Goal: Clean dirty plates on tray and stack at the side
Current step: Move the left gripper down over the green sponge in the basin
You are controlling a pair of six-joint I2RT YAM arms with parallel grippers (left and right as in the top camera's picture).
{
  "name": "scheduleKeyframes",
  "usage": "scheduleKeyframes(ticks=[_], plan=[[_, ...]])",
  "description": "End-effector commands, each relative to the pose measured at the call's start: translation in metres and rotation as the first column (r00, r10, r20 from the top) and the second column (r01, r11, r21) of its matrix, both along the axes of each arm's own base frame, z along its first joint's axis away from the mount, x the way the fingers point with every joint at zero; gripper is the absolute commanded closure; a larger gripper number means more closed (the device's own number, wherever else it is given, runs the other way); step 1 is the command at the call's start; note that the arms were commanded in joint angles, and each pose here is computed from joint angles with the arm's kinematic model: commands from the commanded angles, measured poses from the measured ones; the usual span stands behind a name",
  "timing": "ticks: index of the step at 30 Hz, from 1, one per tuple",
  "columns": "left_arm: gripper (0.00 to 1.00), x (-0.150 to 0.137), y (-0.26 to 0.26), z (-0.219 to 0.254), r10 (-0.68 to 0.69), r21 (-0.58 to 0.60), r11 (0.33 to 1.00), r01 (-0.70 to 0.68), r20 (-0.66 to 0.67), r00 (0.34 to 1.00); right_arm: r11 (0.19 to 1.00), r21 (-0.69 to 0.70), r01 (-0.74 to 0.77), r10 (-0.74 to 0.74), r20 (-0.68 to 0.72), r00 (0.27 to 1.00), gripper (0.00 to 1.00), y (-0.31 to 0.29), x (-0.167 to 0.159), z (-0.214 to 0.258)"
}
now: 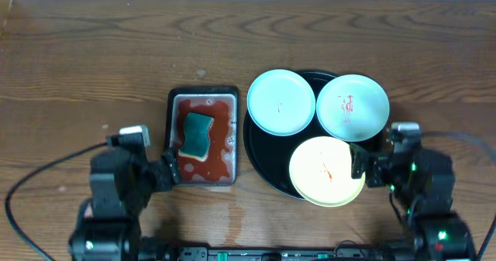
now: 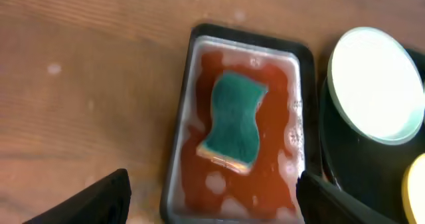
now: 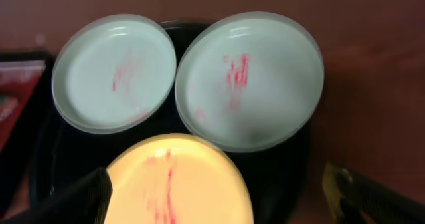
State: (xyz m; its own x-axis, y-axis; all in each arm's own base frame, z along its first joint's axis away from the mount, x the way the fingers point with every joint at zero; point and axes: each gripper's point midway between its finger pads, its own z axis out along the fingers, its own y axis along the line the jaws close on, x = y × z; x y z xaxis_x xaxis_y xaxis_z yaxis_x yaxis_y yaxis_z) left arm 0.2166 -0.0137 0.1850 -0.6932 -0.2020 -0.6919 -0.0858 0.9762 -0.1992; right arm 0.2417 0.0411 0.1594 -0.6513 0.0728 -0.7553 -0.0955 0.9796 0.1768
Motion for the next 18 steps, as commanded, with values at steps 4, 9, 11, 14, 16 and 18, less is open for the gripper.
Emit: scheduleKeyframes(ticks=[4,9,11,14,16,18], plan=[[0.2,0.003,-0.009,0.024,-0.033,-0.052,0.998,0.026,-0.139,0.99,1.0,-0.017,-0.016,0.013,-0.151,0.989,0.01,0.002,0.012,0.013],[0.2,0.002,-0.009,0.014,-0.033,-0.054,0.998,0.022,-0.218,0.975,0.999,0.01,-0.042,0.043,-0.189,0.981,0.01,0.009,0.018,0.01],[0.2,0.003,-0.009,0.012,-0.033,-0.054,0.998,0.021,-0.229,0.973,0.999,0.013,-0.043,0.045,-0.192,0.98,0.01,0.009,0.018,0.009],[0.2,0.006,-0.009,0.011,-0.033,-0.054,0.998,0.021,-0.232,0.972,0.999,0.016,-0.047,0.049,-0.181,0.982,0.01,0.01,0.02,0.011],[0.2,0.014,-0.01,0.014,-0.034,-0.054,0.998,0.023,-0.202,0.979,0.999,0.016,-0.047,0.049,-0.18,0.982,0.01,0.01,0.021,0.011],[0.2,0.027,-0.014,0.023,-0.051,-0.071,0.997,0.041,-0.145,0.988,0.999,0.016,-0.047,0.049,-0.181,0.982,0.01,0.01,0.021,0.01]])
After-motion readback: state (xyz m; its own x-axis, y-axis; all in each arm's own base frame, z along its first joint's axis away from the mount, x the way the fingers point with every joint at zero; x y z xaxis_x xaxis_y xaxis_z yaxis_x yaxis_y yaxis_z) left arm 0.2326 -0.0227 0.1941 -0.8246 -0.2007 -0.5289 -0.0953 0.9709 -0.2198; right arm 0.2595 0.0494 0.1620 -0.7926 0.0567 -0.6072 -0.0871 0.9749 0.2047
